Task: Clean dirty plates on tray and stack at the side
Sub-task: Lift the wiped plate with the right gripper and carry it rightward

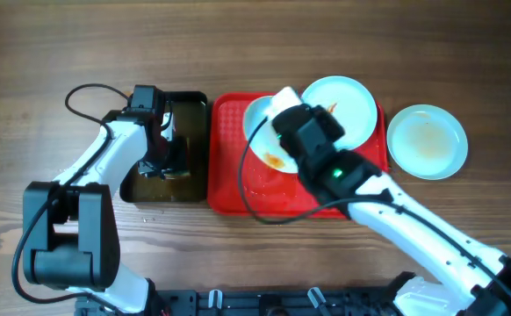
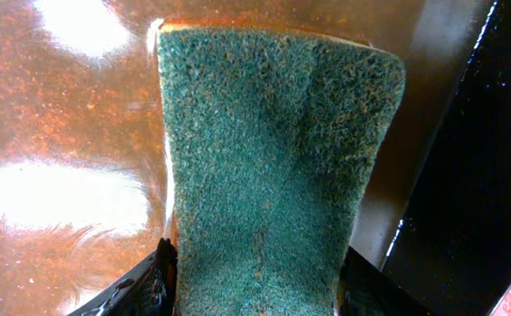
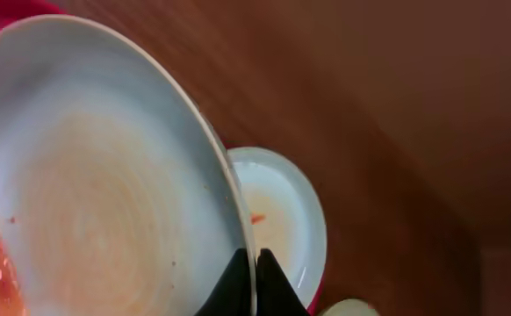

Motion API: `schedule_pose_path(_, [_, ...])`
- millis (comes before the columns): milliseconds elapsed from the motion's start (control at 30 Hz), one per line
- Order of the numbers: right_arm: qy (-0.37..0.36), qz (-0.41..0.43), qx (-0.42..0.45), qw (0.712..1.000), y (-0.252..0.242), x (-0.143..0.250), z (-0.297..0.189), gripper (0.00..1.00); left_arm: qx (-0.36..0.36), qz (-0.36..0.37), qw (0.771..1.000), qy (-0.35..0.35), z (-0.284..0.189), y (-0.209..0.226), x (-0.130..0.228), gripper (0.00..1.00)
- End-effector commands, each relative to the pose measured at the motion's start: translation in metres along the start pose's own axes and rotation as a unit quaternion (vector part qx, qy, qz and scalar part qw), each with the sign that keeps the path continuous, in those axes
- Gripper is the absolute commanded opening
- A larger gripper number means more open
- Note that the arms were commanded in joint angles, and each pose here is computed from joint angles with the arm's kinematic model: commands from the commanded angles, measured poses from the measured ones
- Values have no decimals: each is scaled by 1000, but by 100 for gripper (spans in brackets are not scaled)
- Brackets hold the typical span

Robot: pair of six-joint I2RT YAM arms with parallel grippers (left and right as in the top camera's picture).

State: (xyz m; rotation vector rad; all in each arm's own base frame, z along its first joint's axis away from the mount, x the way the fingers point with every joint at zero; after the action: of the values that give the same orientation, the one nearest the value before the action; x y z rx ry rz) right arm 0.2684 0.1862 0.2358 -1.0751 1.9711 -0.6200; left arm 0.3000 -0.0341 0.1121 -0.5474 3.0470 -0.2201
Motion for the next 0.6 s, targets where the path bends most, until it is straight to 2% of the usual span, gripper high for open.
schedule_pose_path(0, [-42, -100, 63, 992, 3, -28, -28, 4, 0, -1, 1000, -6, -1, -2, -4, 54])
schedule_pose_path(133, [-47, -155, 119, 980, 0, -40, -39, 4, 0, -1, 1000, -6, -1, -2, -4, 54])
schedule_pose_path(333, [-54, -128, 136, 981, -5, -44, -40, 4, 0, -1, 1000, -6, -1, -2, -4, 54])
schedule_pose_path(433, [-44, -12, 137, 989, -16, -34, -29, 4, 0, -1, 1000, -6, -1, -2, -4, 54])
schedule_pose_path(500, [-15, 119, 128, 985, -29, -15, -12, 4, 0, -1, 1000, -6, -1, -2, -4, 54])
schedule_pose_path(533, [14, 212, 84, 974, -35, 7, 4, 4, 0, -1, 1000, -6, -1, -2, -4, 54])
schedule_pose_path(567, [34, 259, 55, 964, -39, 20, 13, 4, 0, -1, 1000, -6, -1, -2, -4, 54])
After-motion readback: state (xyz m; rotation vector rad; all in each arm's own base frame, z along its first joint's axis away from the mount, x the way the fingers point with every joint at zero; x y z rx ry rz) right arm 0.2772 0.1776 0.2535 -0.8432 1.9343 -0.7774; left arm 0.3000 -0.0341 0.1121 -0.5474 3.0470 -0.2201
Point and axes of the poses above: each gripper's point midway between its finger pads, its own z axis out along the fingers, its own y axis along the line the jaws close on, x = y × z, the point moved 10 cm from there along -z, back along the fingers, and after that the axes turned 12 degrees about -z, right-handed, at the moved point
